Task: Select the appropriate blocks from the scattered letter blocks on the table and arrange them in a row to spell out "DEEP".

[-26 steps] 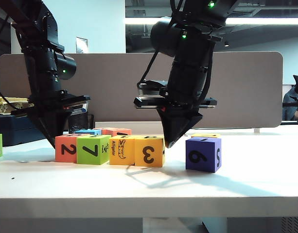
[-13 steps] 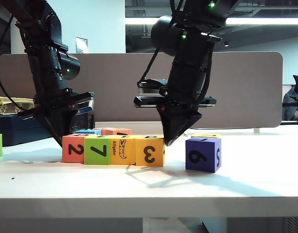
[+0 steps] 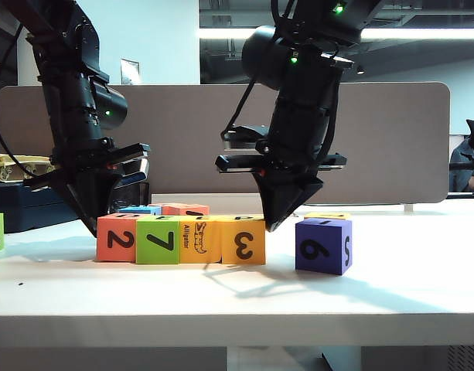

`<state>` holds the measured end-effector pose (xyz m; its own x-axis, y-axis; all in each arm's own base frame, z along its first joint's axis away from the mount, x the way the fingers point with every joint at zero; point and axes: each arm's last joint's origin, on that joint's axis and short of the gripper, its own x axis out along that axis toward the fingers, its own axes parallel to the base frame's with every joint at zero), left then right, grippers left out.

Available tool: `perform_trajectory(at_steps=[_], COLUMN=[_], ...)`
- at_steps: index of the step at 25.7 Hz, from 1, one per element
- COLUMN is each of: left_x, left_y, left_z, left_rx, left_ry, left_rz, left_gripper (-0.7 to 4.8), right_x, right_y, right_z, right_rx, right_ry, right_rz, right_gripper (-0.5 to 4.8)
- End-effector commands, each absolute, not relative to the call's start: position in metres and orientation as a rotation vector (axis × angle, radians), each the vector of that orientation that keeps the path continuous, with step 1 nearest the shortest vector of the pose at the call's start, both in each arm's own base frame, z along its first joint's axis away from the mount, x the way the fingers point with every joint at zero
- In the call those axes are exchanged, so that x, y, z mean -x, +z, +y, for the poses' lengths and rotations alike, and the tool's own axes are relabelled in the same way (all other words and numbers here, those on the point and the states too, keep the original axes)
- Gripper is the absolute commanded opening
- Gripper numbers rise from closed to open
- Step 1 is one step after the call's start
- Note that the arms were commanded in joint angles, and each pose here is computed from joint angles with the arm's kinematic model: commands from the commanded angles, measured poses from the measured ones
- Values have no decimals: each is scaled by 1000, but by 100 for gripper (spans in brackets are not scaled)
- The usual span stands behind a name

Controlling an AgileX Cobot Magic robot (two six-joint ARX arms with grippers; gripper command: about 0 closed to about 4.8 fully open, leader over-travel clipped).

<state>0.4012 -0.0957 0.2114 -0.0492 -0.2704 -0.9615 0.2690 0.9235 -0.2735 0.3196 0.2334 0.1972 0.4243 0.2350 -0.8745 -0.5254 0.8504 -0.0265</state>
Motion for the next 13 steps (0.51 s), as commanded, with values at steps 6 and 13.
perform_trajectory(at_steps=[6,13], left_x=[-397,-396], left_y=[214,213], left_z=[-106,-105], left_rx=[25,-23], left_ry=[-475,-417], left_rz=[1567,1582], left_gripper=[-6,-5], right_x=[-320,-320], right_y=[201,201], right_z=[237,237], right_rx=[297,300], right_ry=[510,508], right_rz=[999,1006], right_gripper=[-2,-2])
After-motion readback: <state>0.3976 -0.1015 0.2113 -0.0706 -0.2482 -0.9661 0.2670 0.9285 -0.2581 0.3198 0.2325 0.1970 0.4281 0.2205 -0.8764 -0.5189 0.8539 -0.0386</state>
